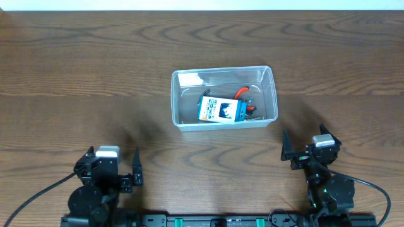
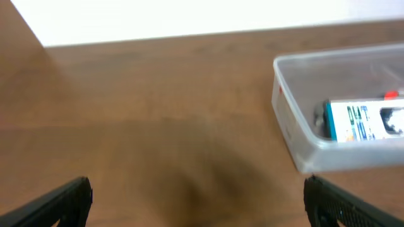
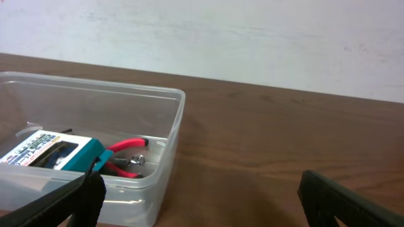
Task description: Pack container
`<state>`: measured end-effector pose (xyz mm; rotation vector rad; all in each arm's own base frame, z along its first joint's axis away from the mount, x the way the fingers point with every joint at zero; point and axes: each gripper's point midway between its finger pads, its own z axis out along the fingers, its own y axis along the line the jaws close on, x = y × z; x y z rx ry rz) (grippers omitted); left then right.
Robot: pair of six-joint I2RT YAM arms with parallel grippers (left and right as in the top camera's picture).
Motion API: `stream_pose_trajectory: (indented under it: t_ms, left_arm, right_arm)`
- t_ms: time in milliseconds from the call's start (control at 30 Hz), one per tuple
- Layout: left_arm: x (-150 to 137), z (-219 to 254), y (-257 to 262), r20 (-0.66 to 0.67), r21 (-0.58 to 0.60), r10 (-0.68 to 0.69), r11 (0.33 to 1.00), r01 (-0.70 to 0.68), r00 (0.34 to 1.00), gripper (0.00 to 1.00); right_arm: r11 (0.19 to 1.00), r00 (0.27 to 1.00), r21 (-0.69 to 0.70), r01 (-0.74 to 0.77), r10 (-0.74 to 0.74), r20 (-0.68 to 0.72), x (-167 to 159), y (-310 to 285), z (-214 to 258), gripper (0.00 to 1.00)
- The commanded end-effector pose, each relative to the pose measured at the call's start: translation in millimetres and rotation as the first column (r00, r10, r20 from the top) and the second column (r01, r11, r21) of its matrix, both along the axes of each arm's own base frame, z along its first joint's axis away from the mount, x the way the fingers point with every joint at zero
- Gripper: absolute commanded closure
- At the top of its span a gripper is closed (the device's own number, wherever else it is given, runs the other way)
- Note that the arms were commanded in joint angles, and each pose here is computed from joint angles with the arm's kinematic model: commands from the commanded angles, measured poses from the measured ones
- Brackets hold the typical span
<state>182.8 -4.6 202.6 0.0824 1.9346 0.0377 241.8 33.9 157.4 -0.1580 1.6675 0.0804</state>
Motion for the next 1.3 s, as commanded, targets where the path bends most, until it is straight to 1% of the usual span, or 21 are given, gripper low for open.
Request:
stream_pose_trajectory:
  t_ms: [0, 100, 167, 267, 367, 400, 533, 567, 633, 1267]
  left_arm:
    - [12, -13, -2, 0.063, 0.000, -0.013, 1.000, 0.013, 0.998, 0.02]
    - [35, -16, -7, 0.159, -0.011, -0.025, 1.000, 0.027, 0.987, 0.02]
    - [45, -16, -7, 0.217, -0.014, -0.024, 1.000, 0.028, 0.976, 0.02]
    - [57, -20, -8, 0.297, -0.018, -0.021, 0.999, 0.027, 0.955, 0.02]
    - [63, -31, -9, 0.330, -0.028, -0.018, 0.999, 0.029, 0.944, 0.02]
    - [64, -36, -9, 0.329, -0.035, -0.016, 0.999, 0.029, 0.944, 0.02]
    - [61, -65, -8, 0.214, -0.036, -0.015, 0.999, 0.023, 0.977, 0.02]
    - [61, -66, -8, 0.207, -0.037, -0.015, 0.999, 0.023, 0.978, 0.02]
    - [61, -66, -8, 0.209, -0.059, -0.007, 0.998, 0.020, 0.978, 0.02]
    - [61, -67, -8, 0.205, -0.058, -0.007, 0.998, 0.019, 0.979, 0.02]
  right_arm:
    - [1.000, 1.000, 0.014, 0.005, -0.005, 0.003, 0, -1, -1, 0.01]
    - [1.000, 1.000, 0.014, 0.005, -0.005, 0.003, 0, -1, -1, 0.01]
    - [1.000, 1.000, 0.014, 0.005, -0.005, 0.003, 0, -1, -1, 0.01]
    - [1.000, 1.000, 0.014, 0.005, -0.005, 0.003, 0, -1, -1, 0.01]
    - [1.000, 1.000, 0.014, 0.005, -0.005, 0.003, 0, -1, -1, 0.01]
    - [1.000, 1.000, 0.014, 0.005, -0.005, 0.003, 0, -1, -1, 0.01]
    - [1.000, 1.000, 0.014, 0.005, -0.005, 0.003, 0, -1, -1, 0.01]
    - [1.000, 1.000, 0.014, 0.005, -0.005, 0.003, 0, -1, -1, 0.01]
    - [1.000, 1.000, 0.014, 0.005, -0.005, 0.003, 0, -1, -1, 0.01]
    - [1.000, 1.000, 0.014, 0.005, -0.005, 0.003, 0, -1, -1, 0.01]
